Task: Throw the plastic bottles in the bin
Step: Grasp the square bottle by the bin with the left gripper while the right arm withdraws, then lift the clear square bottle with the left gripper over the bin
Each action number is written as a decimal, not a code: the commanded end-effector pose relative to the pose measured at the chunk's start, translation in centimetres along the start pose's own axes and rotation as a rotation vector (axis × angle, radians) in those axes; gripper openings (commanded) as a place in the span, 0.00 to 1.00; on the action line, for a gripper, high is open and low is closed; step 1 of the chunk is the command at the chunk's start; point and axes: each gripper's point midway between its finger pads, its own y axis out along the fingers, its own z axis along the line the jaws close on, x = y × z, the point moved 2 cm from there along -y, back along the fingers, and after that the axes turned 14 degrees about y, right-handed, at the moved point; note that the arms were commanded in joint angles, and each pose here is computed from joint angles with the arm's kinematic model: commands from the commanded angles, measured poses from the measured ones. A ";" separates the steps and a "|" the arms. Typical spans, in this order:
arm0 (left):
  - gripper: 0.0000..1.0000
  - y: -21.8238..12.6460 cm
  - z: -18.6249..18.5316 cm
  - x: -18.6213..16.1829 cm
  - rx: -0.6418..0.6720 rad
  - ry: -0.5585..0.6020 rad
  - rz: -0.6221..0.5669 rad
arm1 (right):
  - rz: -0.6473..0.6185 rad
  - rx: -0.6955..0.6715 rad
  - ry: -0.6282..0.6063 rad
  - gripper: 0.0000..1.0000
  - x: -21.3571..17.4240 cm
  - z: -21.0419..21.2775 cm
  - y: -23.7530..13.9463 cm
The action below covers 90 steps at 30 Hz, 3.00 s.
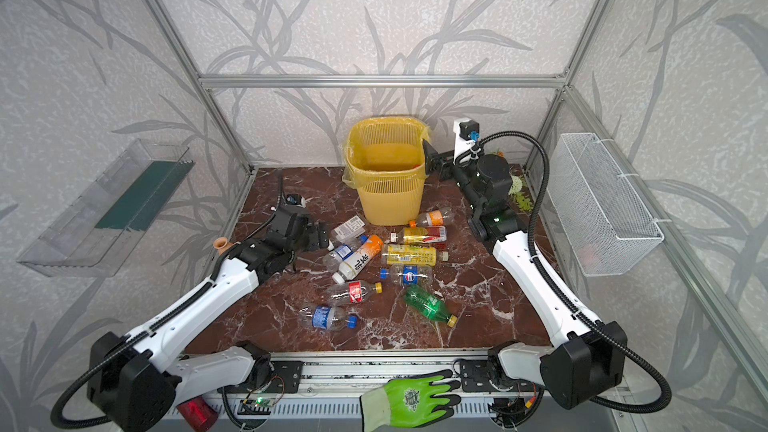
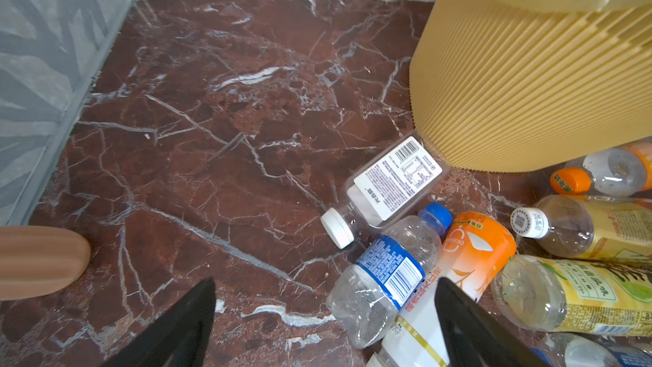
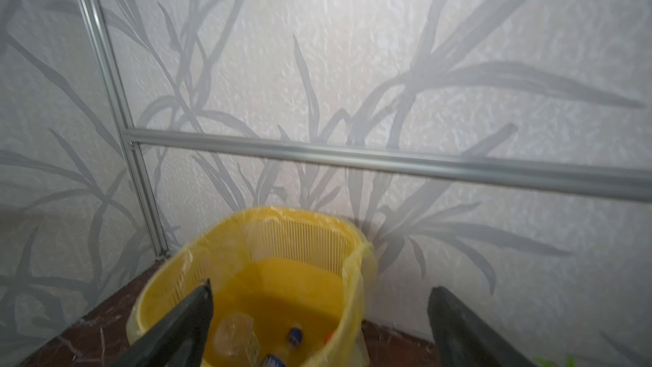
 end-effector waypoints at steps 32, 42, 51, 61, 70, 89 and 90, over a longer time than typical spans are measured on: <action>0.91 15.5 -7.0 0.0 -0.232 0.404 0.324 | 0.288 -0.384 0.306 0.97 -16.6 -12.9 -9.7; 0.91 17.0 -5.7 -0.7 -0.234 0.379 0.357 | 0.282 -0.404 0.323 0.97 -16.5 -13.4 -9.9; 0.90 17.9 -4.0 -1.1 -0.196 0.299 0.393 | 0.285 -0.406 0.356 0.97 -16.8 -13.5 -9.8; 0.85 19.2 -4.5 -1.3 -0.206 0.304 0.434 | 0.279 -0.405 0.380 0.97 -16.8 -13.5 -9.7; 0.72 19.2 -4.2 -1.6 -0.214 0.289 0.455 | 0.270 -0.409 0.383 0.97 -16.6 -13.4 -10.0; 0.56 -4.7 3.2 17.4 -0.078 -0.049 -0.440 | 0.235 -0.393 0.406 0.97 -16.0 -13.1 -10.4; 0.56 -7.2 3.9 18.7 -0.065 -0.073 -0.538 | 0.232 -0.394 0.406 0.97 -16.0 -13.1 -10.5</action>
